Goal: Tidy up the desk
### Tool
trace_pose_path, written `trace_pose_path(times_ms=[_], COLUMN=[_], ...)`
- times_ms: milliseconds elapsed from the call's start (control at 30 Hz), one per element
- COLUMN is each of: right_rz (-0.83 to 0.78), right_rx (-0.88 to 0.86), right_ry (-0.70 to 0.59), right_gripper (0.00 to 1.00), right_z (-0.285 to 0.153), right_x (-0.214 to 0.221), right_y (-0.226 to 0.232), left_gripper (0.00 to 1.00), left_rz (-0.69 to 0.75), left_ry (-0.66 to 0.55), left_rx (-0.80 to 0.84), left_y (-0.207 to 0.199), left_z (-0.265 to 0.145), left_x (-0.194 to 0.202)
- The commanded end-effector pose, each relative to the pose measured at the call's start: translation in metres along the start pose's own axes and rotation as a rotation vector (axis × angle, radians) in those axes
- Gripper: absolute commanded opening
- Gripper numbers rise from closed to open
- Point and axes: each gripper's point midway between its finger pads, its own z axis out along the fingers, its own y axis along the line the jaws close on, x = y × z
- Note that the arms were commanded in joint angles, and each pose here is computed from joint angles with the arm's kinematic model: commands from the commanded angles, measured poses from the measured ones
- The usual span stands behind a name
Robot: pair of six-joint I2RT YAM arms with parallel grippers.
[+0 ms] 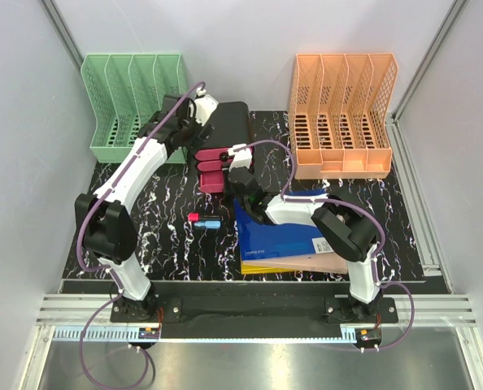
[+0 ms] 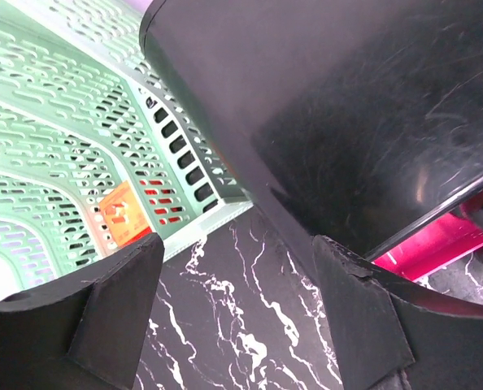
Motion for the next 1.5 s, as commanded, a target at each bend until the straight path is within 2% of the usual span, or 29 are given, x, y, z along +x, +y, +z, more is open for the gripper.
trace_pose_path(times_ms=[0,700,967,1167,1333,1433,1467], right_rz=[0.021,0.047,0.068,0.098,0.112,0.096,0.094], right_rx=[-0.006,0.052,0.056,0.066,0.081,0.09,0.093], right_ry=[-0.033,0.058,0.141,0.199,0.201,0.182,0.17], right_gripper=[0.34,0.34,0.31,0.28,0.29,0.36,0.38], right_z=[0.003,0.026,0.003,-0.023,-0.033,-0.032,-0.032], right_x=[-0.013,0.024,0.046,0.064,0.064,0.051,0.043], right_y=[0.004,-0.021,-0.031,-0.043,-0.05,-0.049,-0.049], left_gripper=[0.8,0.8,0.8,0.8,0.82,0.82,0.82], left_rz=[0.014,0.003,0.003,-0.009,-0.033,-0.008,0.002], left_ry=[0.128,0.144,0.125,0.078,0.055,0.073,0.114], left_rx=[0.07,0.09,0.069,0.055,0.156,0.25,0.299], left_y=[-0.019,-0.023,-0.016,-0.01,-0.035,-0.066,-0.084], left_z=[0.002,0.007,-0.002,-0.028,-0.055,-0.065,-0.064], left_x=[0.037,0.045,0.04,0.027,0.035,0.058,0.08])
